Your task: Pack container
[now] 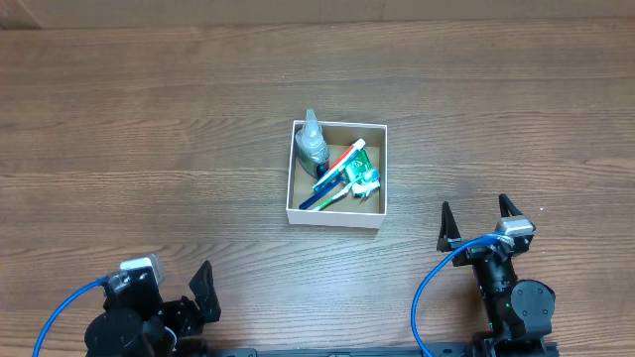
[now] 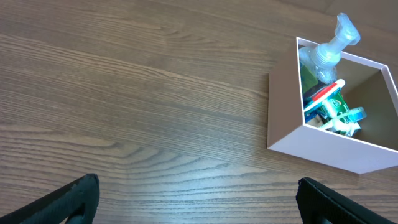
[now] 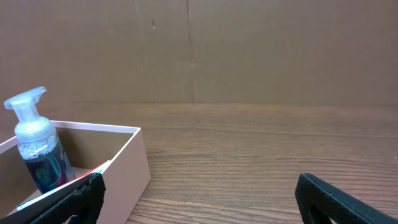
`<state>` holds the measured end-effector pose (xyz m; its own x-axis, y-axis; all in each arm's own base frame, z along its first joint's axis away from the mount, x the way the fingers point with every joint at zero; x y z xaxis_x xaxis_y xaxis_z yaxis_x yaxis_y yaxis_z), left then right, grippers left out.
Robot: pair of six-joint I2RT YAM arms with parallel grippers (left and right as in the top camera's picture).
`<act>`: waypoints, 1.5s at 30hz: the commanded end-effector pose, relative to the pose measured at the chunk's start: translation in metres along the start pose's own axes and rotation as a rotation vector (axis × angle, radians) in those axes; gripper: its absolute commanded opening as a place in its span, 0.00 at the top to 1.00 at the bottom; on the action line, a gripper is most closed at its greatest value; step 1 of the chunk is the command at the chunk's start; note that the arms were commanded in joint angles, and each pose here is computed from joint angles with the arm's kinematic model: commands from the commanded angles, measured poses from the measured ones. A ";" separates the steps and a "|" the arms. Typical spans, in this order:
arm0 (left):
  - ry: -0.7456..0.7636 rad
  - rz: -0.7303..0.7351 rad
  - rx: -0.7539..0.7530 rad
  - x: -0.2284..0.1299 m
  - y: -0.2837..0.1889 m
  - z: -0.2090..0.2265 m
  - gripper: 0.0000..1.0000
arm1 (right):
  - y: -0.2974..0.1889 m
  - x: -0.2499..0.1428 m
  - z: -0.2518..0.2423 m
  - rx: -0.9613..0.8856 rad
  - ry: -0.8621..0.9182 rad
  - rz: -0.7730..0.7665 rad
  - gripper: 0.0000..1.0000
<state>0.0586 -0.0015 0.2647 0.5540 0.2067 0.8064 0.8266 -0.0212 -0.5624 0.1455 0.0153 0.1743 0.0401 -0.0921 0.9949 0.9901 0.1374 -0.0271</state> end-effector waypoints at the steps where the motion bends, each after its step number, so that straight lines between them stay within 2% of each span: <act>1: -0.009 -0.003 -0.020 -0.001 0.000 -0.001 0.00 | 0.000 -0.002 0.000 -0.003 -0.007 -0.006 0.00; 7: 0.029 -0.044 0.007 -0.001 0.011 0.001 0.00 | 0.000 -0.002 0.000 -0.003 -0.007 -0.006 0.00; 12: 0.244 -0.171 -0.062 -0.020 0.055 0.002 0.00 | 0.000 -0.002 0.000 -0.002 -0.007 -0.006 0.00; 17: 0.424 -0.433 -0.080 -0.015 0.092 0.000 0.00 | 0.000 -0.002 0.000 -0.003 -0.007 -0.006 0.00; 20: 0.454 -0.629 -0.060 -0.008 0.103 -0.001 0.00 | 0.000 -0.002 0.000 -0.003 -0.007 -0.006 0.00; 22: 0.449 -0.692 -0.033 -0.009 0.110 0.002 0.00 | 0.000 -0.002 0.000 -0.003 -0.007 -0.006 0.00; 24: 0.448 -0.671 -0.033 -0.017 0.118 0.004 0.00 | 0.000 -0.002 0.000 -0.002 -0.007 -0.006 0.00; 27: 0.450 -0.523 -0.033 -0.034 0.130 0.008 0.00 | 0.000 -0.002 0.000 -0.003 -0.007 -0.006 0.00; 45: 0.450 -0.531 -0.030 -0.033 0.129 0.007 0.00 | 0.000 -0.002 0.000 -0.003 -0.007 -0.006 0.00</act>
<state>0.1466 -0.0039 0.1650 0.0592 -0.2109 0.9757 0.9953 -0.0629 -0.0739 0.1455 0.0154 0.1743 0.0397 -0.0924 0.9949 0.9902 0.1374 -0.0268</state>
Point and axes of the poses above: each gripper's point midway between its finger pads, its own y axis out along the fingers, its own z axis along the line the jaws close on, x = y × z, the point moved 10 cm from there along -y, back along the fingers, and after that the axes turned 3 degrees about y, right-handed, at the moved point
